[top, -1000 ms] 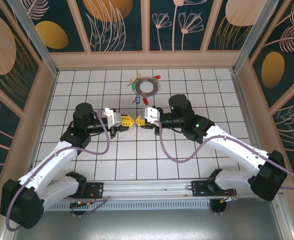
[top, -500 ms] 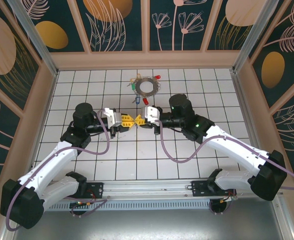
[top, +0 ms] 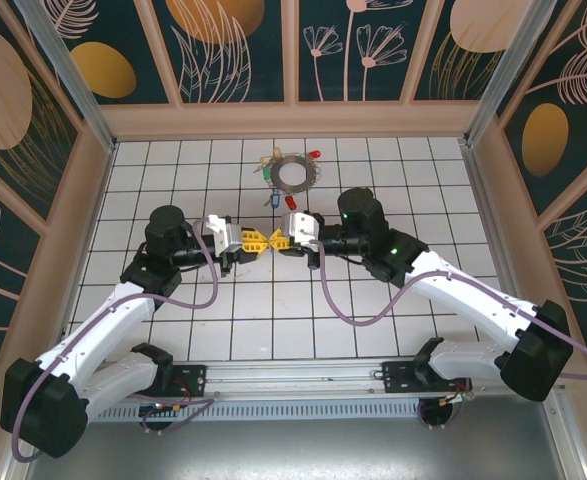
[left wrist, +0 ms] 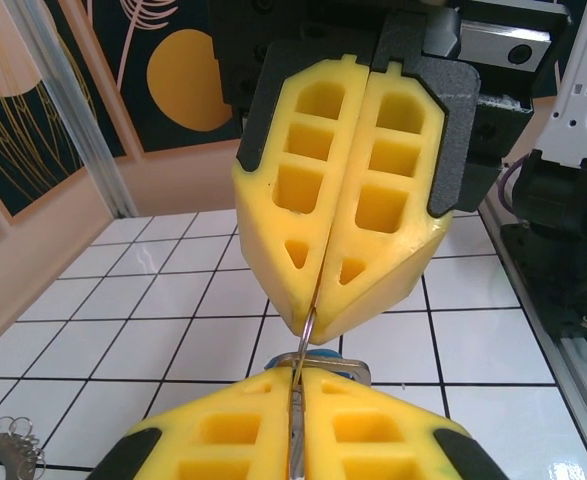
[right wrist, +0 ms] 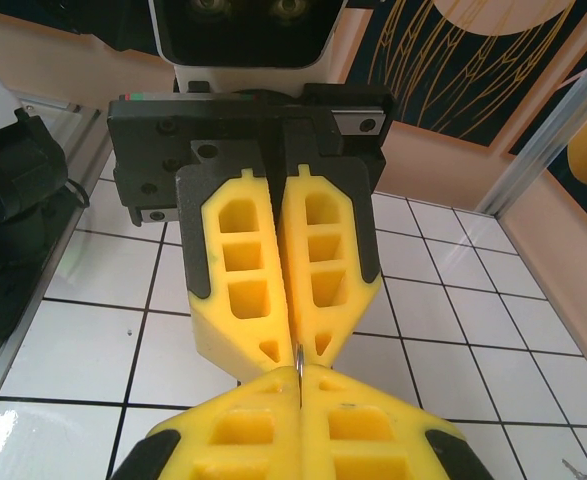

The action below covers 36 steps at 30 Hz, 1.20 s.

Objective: Put the keys on the keyring

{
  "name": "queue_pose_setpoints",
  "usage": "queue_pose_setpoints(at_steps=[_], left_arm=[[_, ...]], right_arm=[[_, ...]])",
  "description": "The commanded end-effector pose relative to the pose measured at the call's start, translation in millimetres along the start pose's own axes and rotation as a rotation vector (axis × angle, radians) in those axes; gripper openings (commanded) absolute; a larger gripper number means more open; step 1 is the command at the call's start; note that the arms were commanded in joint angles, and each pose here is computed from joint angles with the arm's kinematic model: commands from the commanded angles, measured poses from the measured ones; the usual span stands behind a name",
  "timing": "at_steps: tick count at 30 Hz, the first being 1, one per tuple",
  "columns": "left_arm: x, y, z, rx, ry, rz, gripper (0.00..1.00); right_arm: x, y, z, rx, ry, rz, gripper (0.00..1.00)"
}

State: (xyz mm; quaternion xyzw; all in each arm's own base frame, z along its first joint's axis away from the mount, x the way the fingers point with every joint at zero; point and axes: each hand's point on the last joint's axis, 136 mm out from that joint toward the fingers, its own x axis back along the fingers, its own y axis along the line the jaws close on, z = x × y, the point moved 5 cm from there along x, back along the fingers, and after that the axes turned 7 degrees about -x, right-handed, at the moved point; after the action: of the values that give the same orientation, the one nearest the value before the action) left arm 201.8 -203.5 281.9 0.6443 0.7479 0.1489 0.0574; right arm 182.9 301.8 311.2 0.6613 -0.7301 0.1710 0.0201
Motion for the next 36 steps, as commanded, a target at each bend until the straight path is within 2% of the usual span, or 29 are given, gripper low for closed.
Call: queue_pose_setpoints(at_steps=[1, 5, 8, 17, 23, 25, 28, 29, 30, 32, 36], left_arm=[[0, 1, -18, -0.049, -0.052, 0.017, 0.12], [0, 1, -16, -0.047, -0.049, 0.02, 0.09], [0, 0, -15, -0.046, -0.048, 0.025, 0.0], [1, 3, -11, -0.041, -0.012, -0.008, 0.0], [2, -2, -10, -0.042, -0.014, 0.001, 0.0], [2, -2, -11, -0.043, -0.016, 0.003, 0.0], [3, -1, -12, -0.042, -0.021, -0.001, 0.0], [3, -1, -12, -0.042, -0.026, -0.007, 0.07], [3, -1, -13, -0.041, -0.031, -0.011, 0.21], [4, -3, -13, -0.049, -0.038, -0.006, 0.22], [3, -4, -10, -0.038, -0.033, 0.007, 0.19]], right_arm=[[-2, 3, -2, 0.005, -0.016, -0.018, 0.0], [-3, 3, -3, 0.006, -0.022, -0.018, 0.0], [-3, 3, -4, 0.009, -0.027, -0.019, 0.0], [-2, -2, 8, -0.011, -0.007, 0.021, 0.0], [-2, -3, 12, -0.028, 0.013, 0.009, 0.04], [-2, -3, 13, -0.03, 0.023, -0.001, 0.0], [-3, -2, 14, -0.029, 0.031, -0.014, 0.0], [-3, -2, 15, -0.026, 0.031, -0.015, 0.0], [-3, -2, 14, -0.024, 0.026, -0.011, 0.0], [-1, -2, 13, -0.02, 0.016, -0.006, 0.0], [1, -2, 11, -0.02, 0.004, 0.002, 0.0]])
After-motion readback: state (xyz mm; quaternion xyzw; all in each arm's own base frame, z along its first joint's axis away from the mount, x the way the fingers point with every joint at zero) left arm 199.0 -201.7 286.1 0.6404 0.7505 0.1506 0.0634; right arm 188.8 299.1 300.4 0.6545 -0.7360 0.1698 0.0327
